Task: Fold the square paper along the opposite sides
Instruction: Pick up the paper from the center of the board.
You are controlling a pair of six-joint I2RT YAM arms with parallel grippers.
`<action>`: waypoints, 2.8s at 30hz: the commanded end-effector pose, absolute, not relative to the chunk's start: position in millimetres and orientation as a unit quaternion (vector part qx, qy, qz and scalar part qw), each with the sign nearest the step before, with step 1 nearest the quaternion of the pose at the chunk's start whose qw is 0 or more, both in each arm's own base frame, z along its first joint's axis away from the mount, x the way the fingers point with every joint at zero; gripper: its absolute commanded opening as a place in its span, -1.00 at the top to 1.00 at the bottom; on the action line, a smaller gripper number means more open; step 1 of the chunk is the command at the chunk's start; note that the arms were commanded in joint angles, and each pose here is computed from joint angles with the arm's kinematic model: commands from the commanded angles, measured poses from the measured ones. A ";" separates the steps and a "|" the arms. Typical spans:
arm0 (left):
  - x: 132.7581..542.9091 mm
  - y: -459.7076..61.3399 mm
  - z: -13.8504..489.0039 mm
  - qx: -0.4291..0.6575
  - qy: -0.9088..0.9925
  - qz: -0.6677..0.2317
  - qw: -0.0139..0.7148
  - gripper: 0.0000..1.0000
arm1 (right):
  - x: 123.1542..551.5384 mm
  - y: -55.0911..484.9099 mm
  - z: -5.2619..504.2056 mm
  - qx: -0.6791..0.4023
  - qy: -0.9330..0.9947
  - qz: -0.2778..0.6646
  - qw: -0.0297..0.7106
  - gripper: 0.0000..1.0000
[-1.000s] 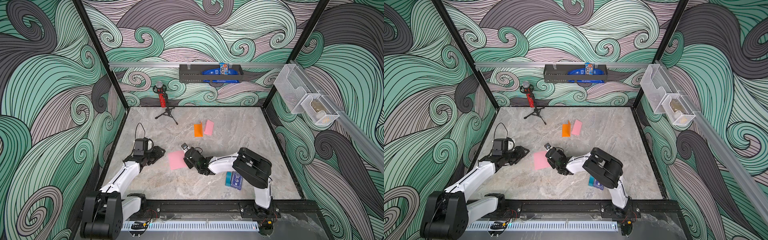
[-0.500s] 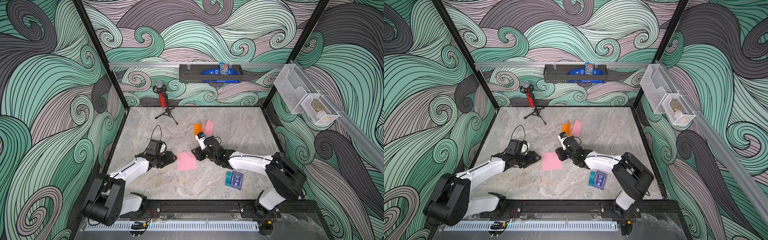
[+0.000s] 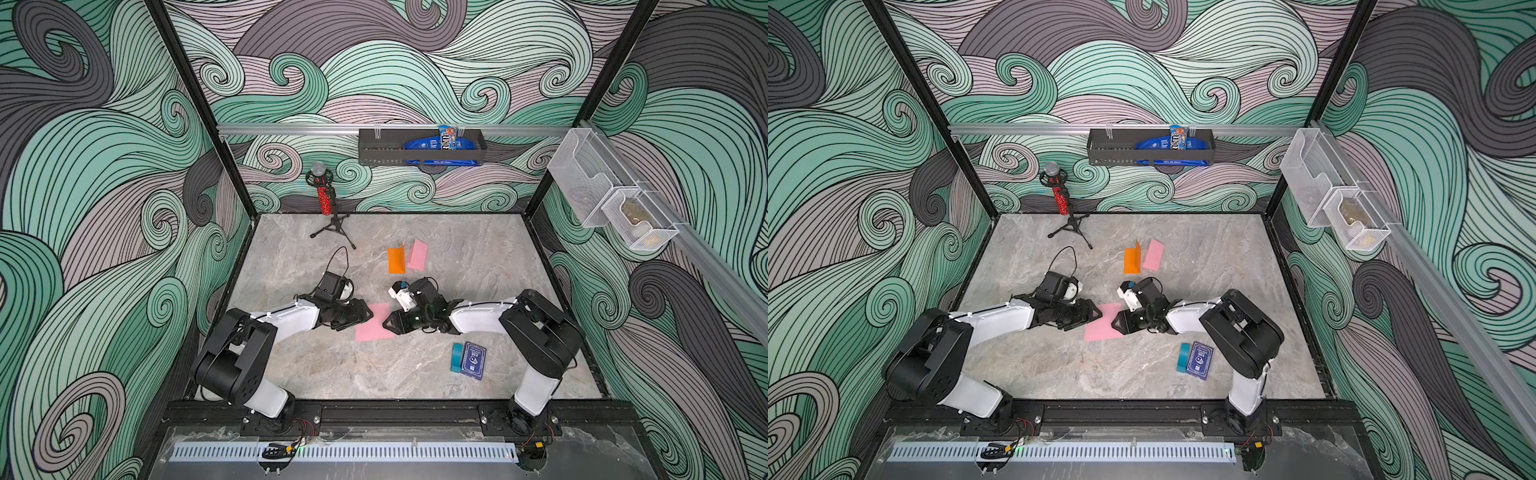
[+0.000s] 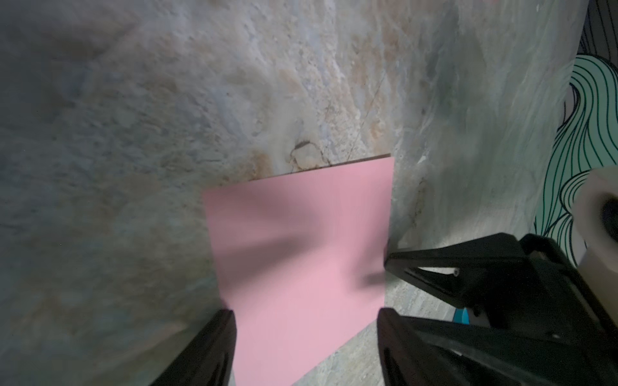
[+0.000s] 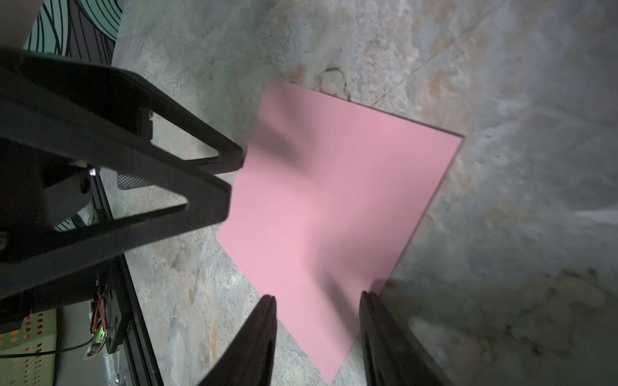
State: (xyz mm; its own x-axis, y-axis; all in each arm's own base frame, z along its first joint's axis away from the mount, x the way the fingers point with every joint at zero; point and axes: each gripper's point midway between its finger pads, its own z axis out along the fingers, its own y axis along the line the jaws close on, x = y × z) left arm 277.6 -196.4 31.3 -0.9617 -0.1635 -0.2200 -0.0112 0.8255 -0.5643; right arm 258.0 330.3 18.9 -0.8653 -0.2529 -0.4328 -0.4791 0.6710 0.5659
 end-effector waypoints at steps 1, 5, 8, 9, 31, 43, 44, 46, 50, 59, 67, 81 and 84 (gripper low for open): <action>256.9 -183.5 -0.1 -0.052 0.964 -0.248 0.083 -0.47 | 241.8 335.7 1.5 -0.233 0.901 0.344 0.128 0.13; 258.3 -183.0 -0.6 -0.053 0.964 -0.245 0.084 -0.52 | 242.4 342.8 3.0 -0.249 0.896 0.345 0.132 0.12; 260.0 -183.4 -0.4 -0.052 0.965 -0.244 0.084 -0.51 | 243.4 346.1 4.3 -0.255 0.893 0.346 0.135 0.13; 259.6 -183.6 -1.1 -0.053 0.965 -0.244 0.083 -0.44 | 243.4 346.5 5.0 -0.256 0.892 0.346 0.136 0.13; 297.7 -216.5 109.5 0.023 0.923 -0.337 0.183 0.65 | 279.7 297.4 122.1 -0.191 0.861 0.393 0.260 0.06; 295.1 -224.9 145.3 0.045 0.885 -0.414 0.207 0.65 | 286.9 296.9 155.5 -0.118 0.795 0.551 0.226 -0.07; 295.0 -224.4 147.7 0.046 0.881 -0.421 0.209 0.65 | 286.6 297.3 157.0 -0.116 0.789 0.560 0.225 -0.09; 294.1 -222.1 150.0 0.045 0.875 -0.434 0.209 0.64 | 287.0 297.1 158.7 -0.113 0.780 0.572 0.227 -0.11; 290.7 -220.8 155.6 0.044 0.860 -0.464 0.205 0.64 | 286.2 301.7 161.4 -0.117 0.767 0.591 0.221 -0.12; 288.8 -219.9 169.8 0.037 0.838 -0.503 0.210 0.64 | 281.8 321.4 149.9 -0.114 0.754 0.618 0.193 -0.12; 287.3 -218.9 172.4 0.033 0.834 -0.508 0.213 0.64 | 283.0 347.3 153.1 -0.135 0.735 0.643 0.171 -0.09; 290.3 -214.9 173.2 0.035 0.836 -0.500 0.224 0.52 | 290.7 342.8 171.7 -0.131 0.720 0.656 0.188 0.86; 294.4 -209.1 177.6 0.037 0.837 -0.496 0.228 0.11 | 288.6 337.6 184.0 -0.148 0.719 0.651 0.193 0.93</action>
